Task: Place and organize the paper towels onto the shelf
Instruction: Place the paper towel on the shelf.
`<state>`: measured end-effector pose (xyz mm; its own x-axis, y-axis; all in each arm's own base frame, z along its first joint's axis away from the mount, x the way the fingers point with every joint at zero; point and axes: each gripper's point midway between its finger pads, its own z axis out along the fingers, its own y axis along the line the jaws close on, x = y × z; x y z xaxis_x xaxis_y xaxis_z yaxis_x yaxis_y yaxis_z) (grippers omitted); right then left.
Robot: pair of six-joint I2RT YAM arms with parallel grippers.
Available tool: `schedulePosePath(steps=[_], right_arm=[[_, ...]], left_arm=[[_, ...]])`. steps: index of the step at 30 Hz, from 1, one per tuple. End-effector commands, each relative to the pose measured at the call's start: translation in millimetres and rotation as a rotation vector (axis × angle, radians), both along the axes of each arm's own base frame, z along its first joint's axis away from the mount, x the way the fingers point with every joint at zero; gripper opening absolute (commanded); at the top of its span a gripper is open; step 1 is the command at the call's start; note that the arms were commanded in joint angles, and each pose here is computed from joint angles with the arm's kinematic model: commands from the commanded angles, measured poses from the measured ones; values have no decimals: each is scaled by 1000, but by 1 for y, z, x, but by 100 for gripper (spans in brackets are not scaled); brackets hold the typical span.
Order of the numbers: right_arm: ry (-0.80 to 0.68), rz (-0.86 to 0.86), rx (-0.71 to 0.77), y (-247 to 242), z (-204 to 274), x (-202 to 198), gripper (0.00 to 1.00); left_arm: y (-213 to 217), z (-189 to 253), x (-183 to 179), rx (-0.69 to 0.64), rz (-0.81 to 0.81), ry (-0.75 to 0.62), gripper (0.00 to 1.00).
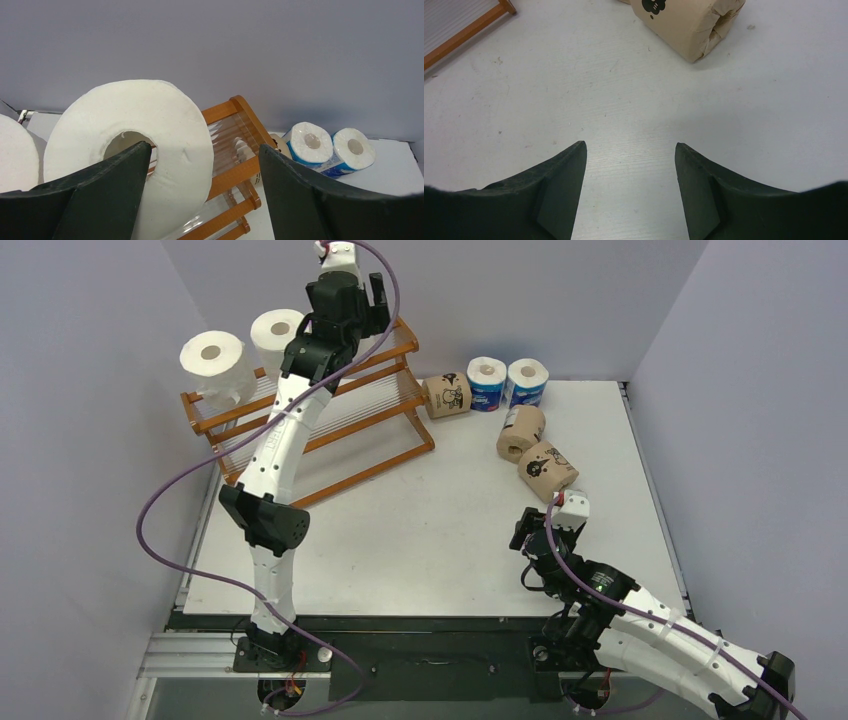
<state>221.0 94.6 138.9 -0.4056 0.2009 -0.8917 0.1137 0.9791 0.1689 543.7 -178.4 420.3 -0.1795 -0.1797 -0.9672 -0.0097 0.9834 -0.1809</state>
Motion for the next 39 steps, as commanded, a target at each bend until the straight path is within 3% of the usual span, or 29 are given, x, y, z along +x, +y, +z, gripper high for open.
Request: schedulePosePath(steps=[1, 29, 39], right_arm=[[-31, -26, 9, -1, 10, 6, 61], [-32, -24, 12, -1, 10, 6, 61], [-32, -22, 13, 0, 11, 6, 61]], left_arm=[[-4, -1, 5, -26, -20, -1, 78], [-15, 8, 7, -74, -55, -37, 100], [-17, 21, -2, -80, -69, -57, 96]])
